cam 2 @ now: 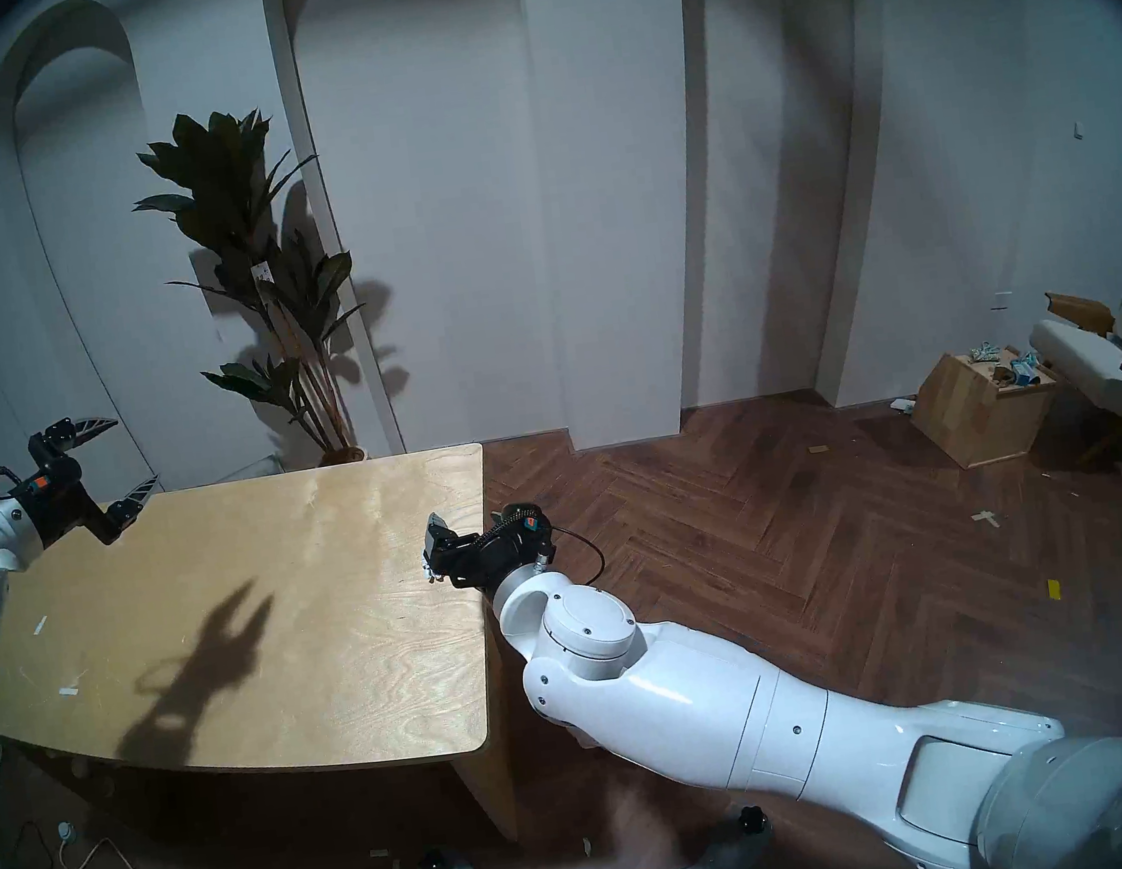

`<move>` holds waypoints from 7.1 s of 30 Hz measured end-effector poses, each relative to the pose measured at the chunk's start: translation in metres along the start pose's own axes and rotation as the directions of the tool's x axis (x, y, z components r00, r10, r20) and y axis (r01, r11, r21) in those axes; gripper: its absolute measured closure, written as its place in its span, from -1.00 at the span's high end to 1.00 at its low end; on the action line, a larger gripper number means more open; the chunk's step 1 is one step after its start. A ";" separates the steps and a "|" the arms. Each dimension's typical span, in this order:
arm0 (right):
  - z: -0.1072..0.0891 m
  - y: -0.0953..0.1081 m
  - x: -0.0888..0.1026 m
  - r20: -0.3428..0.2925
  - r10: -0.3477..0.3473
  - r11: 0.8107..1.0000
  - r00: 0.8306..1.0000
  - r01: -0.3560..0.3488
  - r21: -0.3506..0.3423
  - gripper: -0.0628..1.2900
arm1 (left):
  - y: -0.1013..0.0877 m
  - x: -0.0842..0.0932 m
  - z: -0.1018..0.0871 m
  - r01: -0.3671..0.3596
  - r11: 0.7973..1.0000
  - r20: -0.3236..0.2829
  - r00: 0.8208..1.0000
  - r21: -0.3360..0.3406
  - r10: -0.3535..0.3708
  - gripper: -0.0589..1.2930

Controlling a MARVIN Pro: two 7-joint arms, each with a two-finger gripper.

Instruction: Put the trash into the trash bin on the ground

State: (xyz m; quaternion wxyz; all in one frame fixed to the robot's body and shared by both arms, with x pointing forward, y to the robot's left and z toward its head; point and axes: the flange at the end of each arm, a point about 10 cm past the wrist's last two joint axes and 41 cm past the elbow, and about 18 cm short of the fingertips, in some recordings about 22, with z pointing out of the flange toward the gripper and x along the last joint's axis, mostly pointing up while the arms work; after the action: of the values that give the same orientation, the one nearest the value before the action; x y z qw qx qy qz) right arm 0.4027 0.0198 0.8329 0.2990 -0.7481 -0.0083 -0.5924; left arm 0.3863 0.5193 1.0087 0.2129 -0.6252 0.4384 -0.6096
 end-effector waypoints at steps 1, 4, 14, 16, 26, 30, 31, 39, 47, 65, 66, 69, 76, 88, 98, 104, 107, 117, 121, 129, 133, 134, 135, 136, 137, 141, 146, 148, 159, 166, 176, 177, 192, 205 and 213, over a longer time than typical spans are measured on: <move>0.001 -0.001 0.000 0.000 -0.003 1.000 1.000 0.003 -0.001 0.91 | 0.000 0.001 -0.001 0.002 1.000 0.000 1.000 -0.002 -0.002 0.92; 0.005 -0.003 -0.002 0.001 -0.015 1.000 1.000 0.015 -0.007 0.91 | -0.001 0.005 -0.006 0.013 1.000 -0.002 1.000 -0.017 -0.013 0.92; 0.016 -0.009 -0.006 -0.004 -0.052 0.998 0.999 0.052 -0.031 0.91 | -0.001 0.018 -0.024 0.063 0.997 -0.003 0.998 -0.054 -0.063 0.92; 0.018 -0.010 -0.007 -0.006 -0.059 0.998 0.998 0.058 -0.035 0.91 | 0.000 0.021 -0.028 0.075 0.995 -0.002 0.997 -0.060 -0.075 0.92; 0.029 -0.014 -0.010 -0.017 -0.094 0.994 0.995 0.092 -0.062 0.91 | 0.003 0.036 -0.055 0.143 0.986 0.011 0.990 -0.090 -0.143 0.92; 0.033 -0.013 -0.012 -0.021 -0.110 0.991 0.994 0.108 -0.079 0.91 | 0.004 0.043 -0.070 0.174 0.980 0.023 0.985 -0.100 -0.173 0.92; 0.034 -0.013 -0.013 -0.023 -0.115 0.990 0.993 0.113 -0.084 0.91 | 0.004 0.046 -0.075 0.184 0.978 0.027 0.983 -0.103 -0.182 0.92; 0.039 -0.016 -0.021 -0.032 -0.141 0.985 0.989 0.137 -0.108 0.91 | 0.011 0.063 -0.107 0.252 0.960 0.075 0.967 -0.121 -0.244 0.92; 0.042 -0.022 -0.028 -0.066 -0.158 0.981 0.985 0.149 -0.126 0.91 | 0.017 0.080 -0.141 0.330 0.937 0.153 0.938 -0.118 -0.311 0.92; 0.045 -0.022 -0.022 -0.225 -0.159 0.979 0.961 0.124 -0.160 0.91 | 0.011 0.068 -0.170 0.427 0.903 0.383 0.825 0.058 -0.415 0.92; 0.045 -0.023 -0.021 -0.229 -0.158 0.980 0.960 0.123 -0.159 0.91 | 0.010 0.067 -0.170 0.427 0.902 0.387 0.823 0.063 -0.416 0.92; 0.045 -0.024 -0.021 -0.236 -0.157 0.981 0.959 0.123 -0.153 0.91 | 0.009 0.066 -0.170 0.428 0.901 0.393 0.818 0.072 -0.420 0.92; 0.044 -0.028 -0.022 -0.236 -0.158 0.982 0.959 0.126 -0.144 0.91 | 0.008 0.065 -0.170 0.428 0.900 0.398 0.814 0.079 -0.422 0.92; 0.049 -0.033 -0.038 -0.155 -0.149 0.968 0.977 0.112 -0.224 0.91 | 0.007 0.066 -0.169 0.423 0.903 0.394 0.818 0.080 -0.418 0.92; 0.062 -0.041 -0.053 -0.084 -0.085 0.960 0.993 0.059 -0.273 0.91 | 0.007 0.067 -0.169 0.419 0.905 0.390 0.822 0.078 -0.415 0.92; 0.070 -0.047 -0.060 -0.049 -0.041 0.954 0.998 0.025 -0.297 0.91 | 0.007 0.067 -0.169 0.418 0.905 0.389 0.823 0.077 -0.414 0.92; 0.074 -0.051 -0.063 -0.037 -0.025 0.952 0.999 0.013 -0.305 0.91 | 0.007 0.067 -0.169 0.418 0.905 0.388 0.824 0.077 -0.413 0.92; 0.084 -0.064 -0.070 -0.021 -0.012 0.944 1.000 0.004 -0.331 0.91 | 0.007 0.067 -0.169 0.417 0.905 0.387 0.824 0.077 -0.413 0.92; 0.086 -0.064 -0.072 -0.016 -0.016 0.935 1.000 0.009 -0.356 0.91 | 0.007 0.067 -0.169 0.417 0.906 0.387 0.824 0.077 -0.413 0.92; 0.090 -0.067 -0.074 -0.013 -0.016 0.923 1.000 0.009 -0.385 0.91 | 0.007 0.067 -0.169 0.417 0.906 0.387 0.825 0.077 -0.413 0.92; 0.092 -0.069 -0.074 -0.006 -0.008 0.921 1.000 0.005 -0.389 0.91 | 0.007 0.067 -0.169 0.417 0.906 0.387 0.825 0.076 -0.413 0.92; 0.092 -0.069 -0.074 -0.004 -0.007 0.921 1.000 0.004 -0.388 0.91 | 0.007 0.067 -0.169 0.417 0.906 0.387 0.825 0.076 -0.413 0.92; 0.092 -0.070 -0.074 -0.001 -0.002 0.922 1.000 0.002 -0.387 0.91 | 0.007 0.067 -0.169 0.417 0.906 0.387 0.825 0.076 -0.413 0.92; 0.092 -0.071 -0.074 0.002 0.001 0.922 1.000 0.000 -0.387 0.91 | 0.007 0.067 -0.169 0.417 0.906 0.387 0.825 0.076 -0.413 0.92; 0.092 -0.072 -0.074 0.005 0.006 0.922 1.000 -0.003 -0.386 0.91 | 0.007 0.067 -0.169 0.417 0.906 0.387 0.825 0.076 -0.413 0.92; 0.093 -0.073 -0.076 0.016 0.021 0.922 1.000 -0.014 -0.387 0.91 | 0.007 0.067 -0.169 0.418 0.906 0.387 0.825 0.075 -0.412 0.92; 0.093 -0.067 -0.085 0.036 0.035 0.912 0.999 -0.018 -0.410 0.91 | 0.007 0.068 -0.169 0.418 0.905 0.387 0.825 0.074 -0.412 0.92; 0.093 -0.064 -0.089 0.043 0.034 0.909 0.999 -0.013 -0.417 0.91 | 0.007 0.068 -0.169 0.418 0.905 0.387 0.825 0.074 -0.412 0.92; 0.094 -0.061 -0.099 0.055 0.028 0.906 0.998 -0.002 -0.424 0.91 | 0.007 0.068 -0.169 0.418 0.905 0.386 0.825 0.074 -0.412 0.92; 0.097 -0.059 -0.103 0.061 0.022 0.906 0.998 0.006 -0.422 0.91 | 0.007 0.068 -0.169 0.418 0.905 0.386 0.825 0.074 -0.412 0.92; 0.101 -0.058 -0.105 0.068 0.012 0.909 0.998 0.017 -0.416 0.91 | 0.007 0.068 -0.169 0.418 0.905 0.386 0.825 0.074 -0.412 0.92; 0.101 -0.058 -0.105 0.067 0.011 0.909 0.998 0.018 -0.416 0.91 | 0.007 0.068 -0.169 0.418 0.905 0.386 0.825 0.074 -0.412 0.92; 0.107 -0.051 -0.102 0.050 -0.006 0.909 0.999 0.027 -0.416 0.91 | 0.007 0.068 -0.169 0.418 0.905 0.386 0.825 0.074 -0.412 0.92; 0.106 -0.053 -0.107 0.065 -0.011 0.918 0.998 0.036 -0.394 0.91 | 0.007 0.068 -0.168 0.418 0.905 0.386 0.825 0.074 -0.412 0.92; 0.106 -0.052 -0.108 0.071 -0.015 0.920 0.997 0.042 -0.389 0.91 | 0.007 0.068 -0.168 0.418 0.905 0.385 0.825 0.074 -0.412 0.92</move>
State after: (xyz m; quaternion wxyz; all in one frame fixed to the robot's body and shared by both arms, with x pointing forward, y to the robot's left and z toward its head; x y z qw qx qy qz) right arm 0.4450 0.1479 0.7462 0.1352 -0.8118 0.0888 -0.5610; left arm 0.2159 0.5064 1.0704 0.1542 -0.8161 0.2445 -0.5005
